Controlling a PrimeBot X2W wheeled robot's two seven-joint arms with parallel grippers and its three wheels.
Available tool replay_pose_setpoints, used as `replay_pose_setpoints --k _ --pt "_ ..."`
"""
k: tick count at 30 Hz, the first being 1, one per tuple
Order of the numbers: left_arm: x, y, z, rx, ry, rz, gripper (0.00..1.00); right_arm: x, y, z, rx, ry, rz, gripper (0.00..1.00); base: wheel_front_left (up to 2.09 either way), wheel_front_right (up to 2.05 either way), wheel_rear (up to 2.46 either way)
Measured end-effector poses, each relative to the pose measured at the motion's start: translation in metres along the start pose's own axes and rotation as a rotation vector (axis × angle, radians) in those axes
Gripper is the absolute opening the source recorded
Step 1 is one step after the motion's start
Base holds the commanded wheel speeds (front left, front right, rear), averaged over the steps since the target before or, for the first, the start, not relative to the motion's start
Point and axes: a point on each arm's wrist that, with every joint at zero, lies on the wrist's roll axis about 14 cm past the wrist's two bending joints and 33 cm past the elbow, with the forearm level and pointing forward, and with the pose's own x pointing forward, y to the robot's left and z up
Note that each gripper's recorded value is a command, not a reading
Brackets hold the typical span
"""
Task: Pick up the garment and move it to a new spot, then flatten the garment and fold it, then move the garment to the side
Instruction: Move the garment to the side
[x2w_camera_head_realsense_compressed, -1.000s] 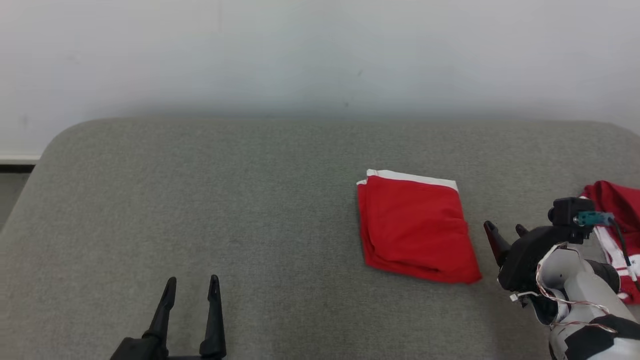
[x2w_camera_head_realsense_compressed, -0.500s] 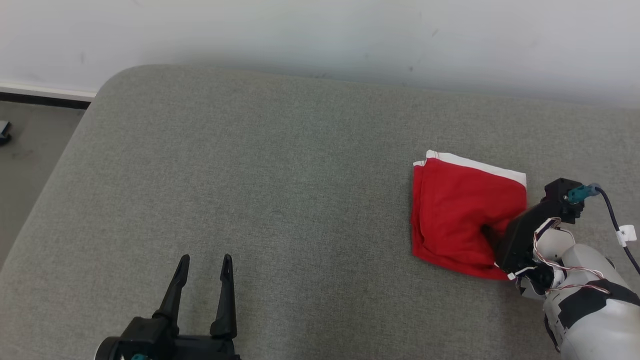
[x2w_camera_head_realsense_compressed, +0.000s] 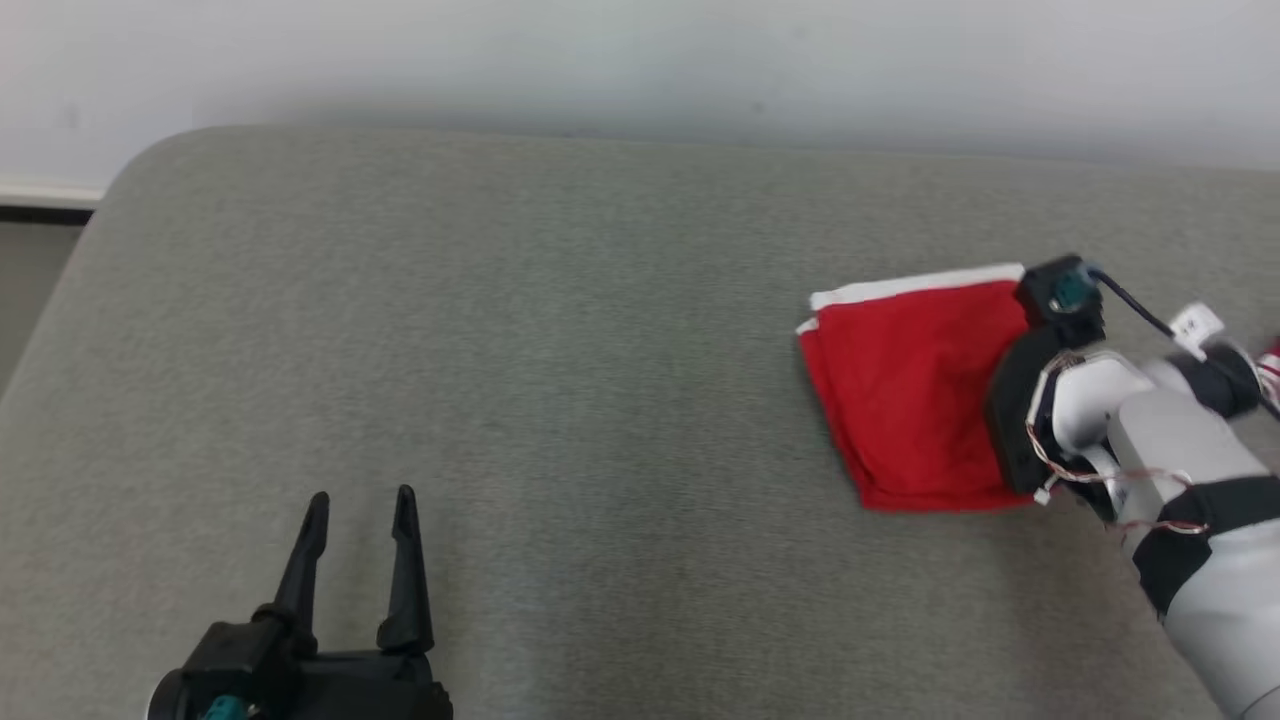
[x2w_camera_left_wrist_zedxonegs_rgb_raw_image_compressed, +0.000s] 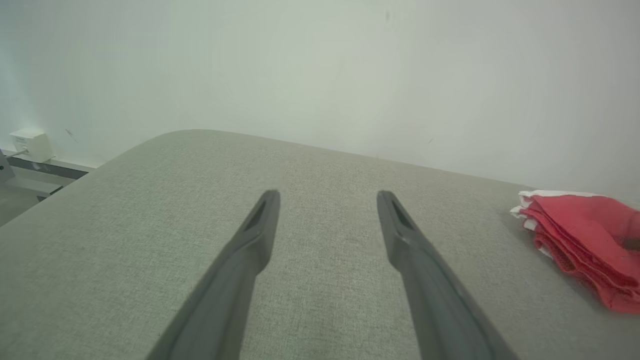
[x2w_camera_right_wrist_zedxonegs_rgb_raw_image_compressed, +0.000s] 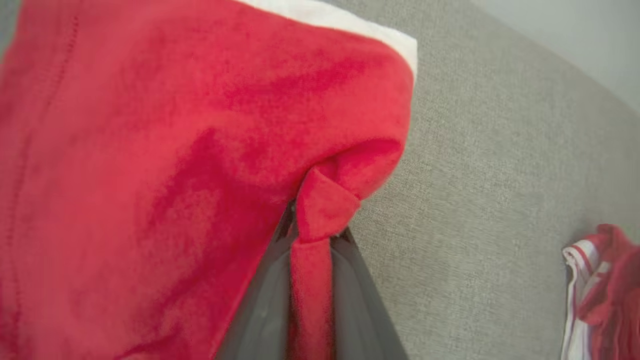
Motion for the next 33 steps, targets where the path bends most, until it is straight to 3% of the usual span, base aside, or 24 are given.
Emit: replay_pose_setpoints --k 5,16,25,33 --pt "0.012 -0.013 -0.005 -0.01 0.006 -0.037 1.0 -0.022 -0.024 0.004 -0.106 0.002 -0.04 0.0 0.0 0.0 0.0" --pt "0.047 -0.075 -0.014 -0.031 -0.003 -0.194 1.0 -0.089 -0.134 -0.039 -0.203 0.063 -0.252 0.0 0.0 0.0 0.0" --pt "0.071 -0.122 -0.048 -0.036 0.052 -0.327 1.0 -0.116 -0.224 -0.092 -0.004 0.09 -0.455 0.0 0.0 0.0 0.0" --pt "0.079 -0.136 -0.084 -0.019 0.119 -0.384 1.0 -0.102 -0.244 -0.139 0.182 0.098 -0.527 0.0 0.0 0.0 0.0"
